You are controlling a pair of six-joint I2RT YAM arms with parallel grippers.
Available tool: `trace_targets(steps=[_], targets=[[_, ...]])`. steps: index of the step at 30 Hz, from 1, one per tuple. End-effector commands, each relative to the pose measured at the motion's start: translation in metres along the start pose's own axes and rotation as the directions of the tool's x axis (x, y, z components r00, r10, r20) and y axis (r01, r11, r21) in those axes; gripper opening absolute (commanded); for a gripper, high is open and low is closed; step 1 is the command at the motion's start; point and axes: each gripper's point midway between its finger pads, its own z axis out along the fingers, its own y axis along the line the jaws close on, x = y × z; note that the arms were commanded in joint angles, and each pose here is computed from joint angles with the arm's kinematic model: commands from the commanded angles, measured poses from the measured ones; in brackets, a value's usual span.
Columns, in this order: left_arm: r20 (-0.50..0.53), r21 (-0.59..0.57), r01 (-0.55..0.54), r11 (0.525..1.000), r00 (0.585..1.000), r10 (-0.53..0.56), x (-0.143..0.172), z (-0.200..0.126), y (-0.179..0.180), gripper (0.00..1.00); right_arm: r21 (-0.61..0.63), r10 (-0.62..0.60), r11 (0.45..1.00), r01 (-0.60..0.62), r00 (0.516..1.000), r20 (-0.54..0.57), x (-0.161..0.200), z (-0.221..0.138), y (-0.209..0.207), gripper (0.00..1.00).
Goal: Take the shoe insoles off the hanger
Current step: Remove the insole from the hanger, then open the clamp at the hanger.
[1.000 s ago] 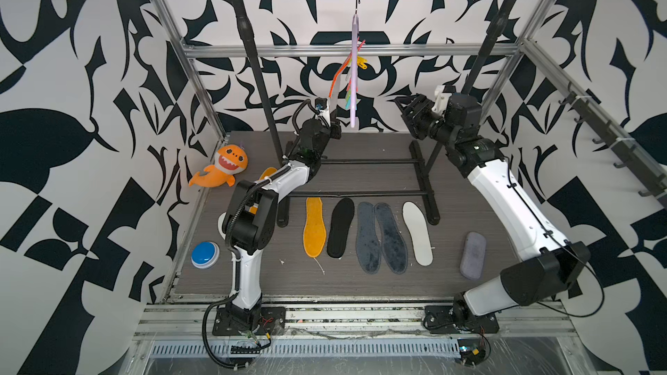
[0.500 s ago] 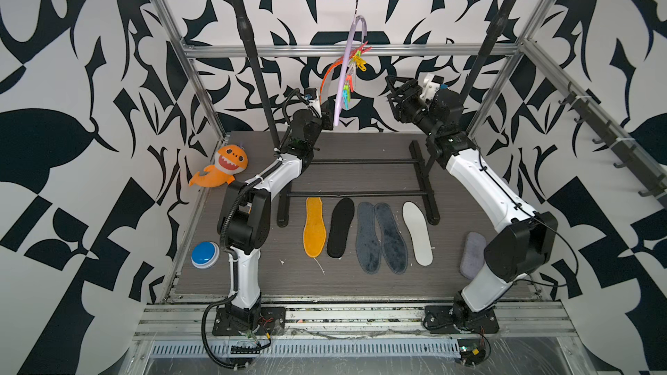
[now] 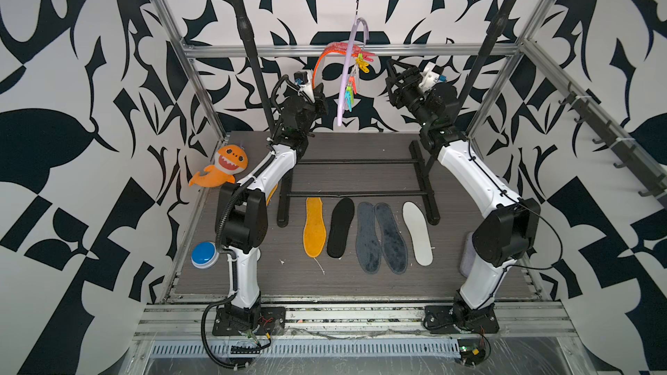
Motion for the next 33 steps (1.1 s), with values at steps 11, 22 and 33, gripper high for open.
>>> trace_targets(steps=[11,22,33], targets=[[0.053,0.043,0.046,0.998,0.997,-0.048,-0.028,0.001,-0.008,0.0,-0.18,0.108,0.977,-0.113,0.993,-0.037,0.0,0.037,0.037,0.67],[0.045,0.052,0.046,0.998,0.998,-0.048,-0.022,0.002,-0.009,0.0,-0.199,0.098,0.975,-0.101,0.995,-0.027,0.006,0.041,0.044,0.65],[0.044,0.053,0.05,0.997,0.998,-0.052,-0.02,0.001,-0.008,0.0,-0.202,0.114,0.975,-0.096,0.99,0.079,-0.006,0.023,0.04,0.68]])
